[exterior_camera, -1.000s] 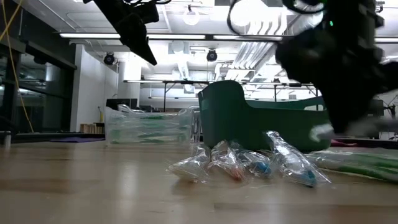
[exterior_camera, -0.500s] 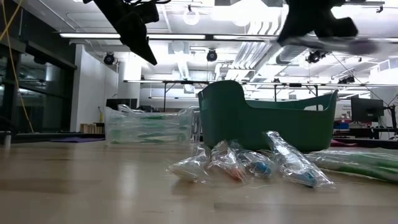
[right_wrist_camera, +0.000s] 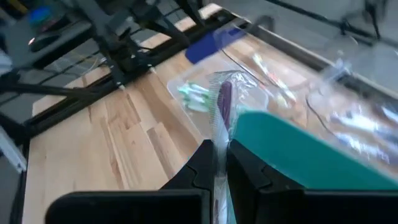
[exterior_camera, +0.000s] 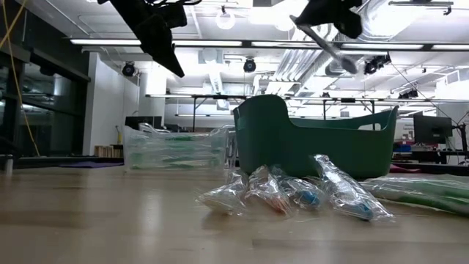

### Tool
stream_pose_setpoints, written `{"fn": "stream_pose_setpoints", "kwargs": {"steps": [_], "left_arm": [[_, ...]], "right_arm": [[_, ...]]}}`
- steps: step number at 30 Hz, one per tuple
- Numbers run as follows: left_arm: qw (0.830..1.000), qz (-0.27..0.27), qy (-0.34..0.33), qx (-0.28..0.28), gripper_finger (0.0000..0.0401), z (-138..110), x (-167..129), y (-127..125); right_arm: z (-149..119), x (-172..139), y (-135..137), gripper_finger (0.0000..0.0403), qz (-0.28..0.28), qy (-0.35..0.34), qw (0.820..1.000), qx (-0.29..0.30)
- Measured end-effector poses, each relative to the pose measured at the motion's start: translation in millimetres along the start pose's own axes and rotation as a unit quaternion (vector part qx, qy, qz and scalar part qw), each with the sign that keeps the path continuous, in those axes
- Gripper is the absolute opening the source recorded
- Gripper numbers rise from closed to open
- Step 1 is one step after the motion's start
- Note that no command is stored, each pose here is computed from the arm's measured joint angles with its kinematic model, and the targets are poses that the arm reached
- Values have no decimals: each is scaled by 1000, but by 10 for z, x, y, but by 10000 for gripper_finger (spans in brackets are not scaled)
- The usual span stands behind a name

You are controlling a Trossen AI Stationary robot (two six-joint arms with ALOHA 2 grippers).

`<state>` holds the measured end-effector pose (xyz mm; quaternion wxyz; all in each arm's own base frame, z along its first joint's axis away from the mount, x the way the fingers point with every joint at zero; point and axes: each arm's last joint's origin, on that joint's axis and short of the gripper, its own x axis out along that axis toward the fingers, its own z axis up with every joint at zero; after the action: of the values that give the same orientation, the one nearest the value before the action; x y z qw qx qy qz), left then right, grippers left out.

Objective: Pick & Place Toothbrushes
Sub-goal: Put the purple toothbrush into the right transparent bin

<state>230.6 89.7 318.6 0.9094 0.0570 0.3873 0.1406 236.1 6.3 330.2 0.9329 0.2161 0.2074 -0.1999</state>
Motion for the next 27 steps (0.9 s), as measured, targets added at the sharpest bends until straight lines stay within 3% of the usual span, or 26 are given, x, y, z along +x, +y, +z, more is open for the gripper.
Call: {"fn": "stream_pose_setpoints", "kwargs": {"steps": [7,16,27], "left_arm": [[1000,1,-1,0,158,2,0,1],[1000,1,-1,-13,158,3,0,1],[1000,1,-1,-31,158,3,0,1]], "right_arm": [[183,68,-149,17,23,-28,993,-108],[358,127,-446,22,4,-41,961,-274],[607,121,-976,15,-28,-64,959,-275]]}}
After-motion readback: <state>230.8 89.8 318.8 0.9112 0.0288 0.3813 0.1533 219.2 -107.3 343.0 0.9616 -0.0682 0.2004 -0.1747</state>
